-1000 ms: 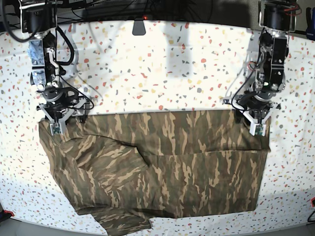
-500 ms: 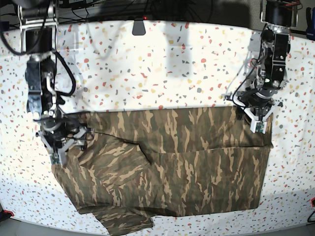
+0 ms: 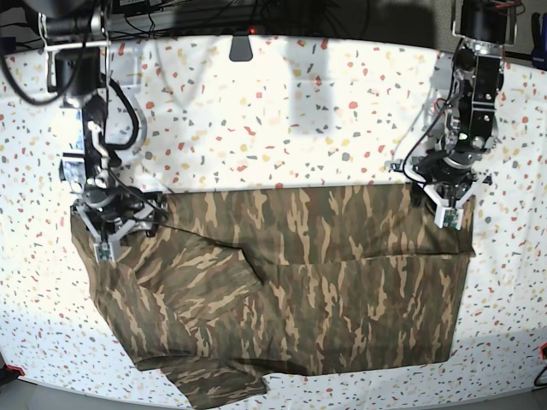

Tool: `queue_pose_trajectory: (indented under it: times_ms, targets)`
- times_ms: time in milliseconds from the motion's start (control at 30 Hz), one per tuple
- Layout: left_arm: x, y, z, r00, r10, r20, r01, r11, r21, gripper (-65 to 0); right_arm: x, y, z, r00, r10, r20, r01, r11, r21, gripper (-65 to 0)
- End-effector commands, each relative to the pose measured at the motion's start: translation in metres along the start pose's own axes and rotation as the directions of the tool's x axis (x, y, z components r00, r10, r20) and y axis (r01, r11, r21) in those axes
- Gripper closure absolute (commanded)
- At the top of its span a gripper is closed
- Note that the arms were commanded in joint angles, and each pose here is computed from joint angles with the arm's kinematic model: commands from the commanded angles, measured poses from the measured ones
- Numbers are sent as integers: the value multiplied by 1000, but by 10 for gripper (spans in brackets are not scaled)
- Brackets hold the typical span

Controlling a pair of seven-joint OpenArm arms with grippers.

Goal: Fold the T-shirt properly
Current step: 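Pull the held edge back toward the arm bases, dragging the shirt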

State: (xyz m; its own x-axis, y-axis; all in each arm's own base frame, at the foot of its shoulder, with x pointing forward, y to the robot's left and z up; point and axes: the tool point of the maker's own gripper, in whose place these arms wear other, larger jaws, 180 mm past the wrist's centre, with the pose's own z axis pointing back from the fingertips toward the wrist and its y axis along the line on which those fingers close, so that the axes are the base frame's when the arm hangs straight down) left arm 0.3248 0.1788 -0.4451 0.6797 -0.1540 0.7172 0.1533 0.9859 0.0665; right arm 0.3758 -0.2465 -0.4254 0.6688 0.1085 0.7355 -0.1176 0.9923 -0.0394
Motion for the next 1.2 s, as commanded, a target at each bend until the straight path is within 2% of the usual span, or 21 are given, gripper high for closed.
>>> queue_pose_trajectory:
  times_ms: [0,200,500,600,900,1167]
  targets:
    - [-49,11,8,982,-28,-186,36,999,40,-215,-11,-4,7,999,21,-45,-21,1000,-3,-368]
    - [-64,-7,34,983,-49,-179,51,999,8,-215,-15,9,38,995,103,-6,-103,994,21,-368]
    - [-100,-25,74,968,-91,-233,88,996,-22,-215,-66,25,58,989,122,-84,-117,991,60,-368]
    - [-109,-24,83,959,-128,-252,129,992,-14,-215,-73,24,65,990,118,-78,-114,992,54,-368]
    - [-118,-38,111,957,-136,-255,130,991,-41,-215,-81,4,101,992,102,-72,-103,995,-8,-368]
    - [-113,-48,133,958,-145,-247,134,989,-59,-215,-94,7,137,987,129,-94,-130,991,-13,-368]
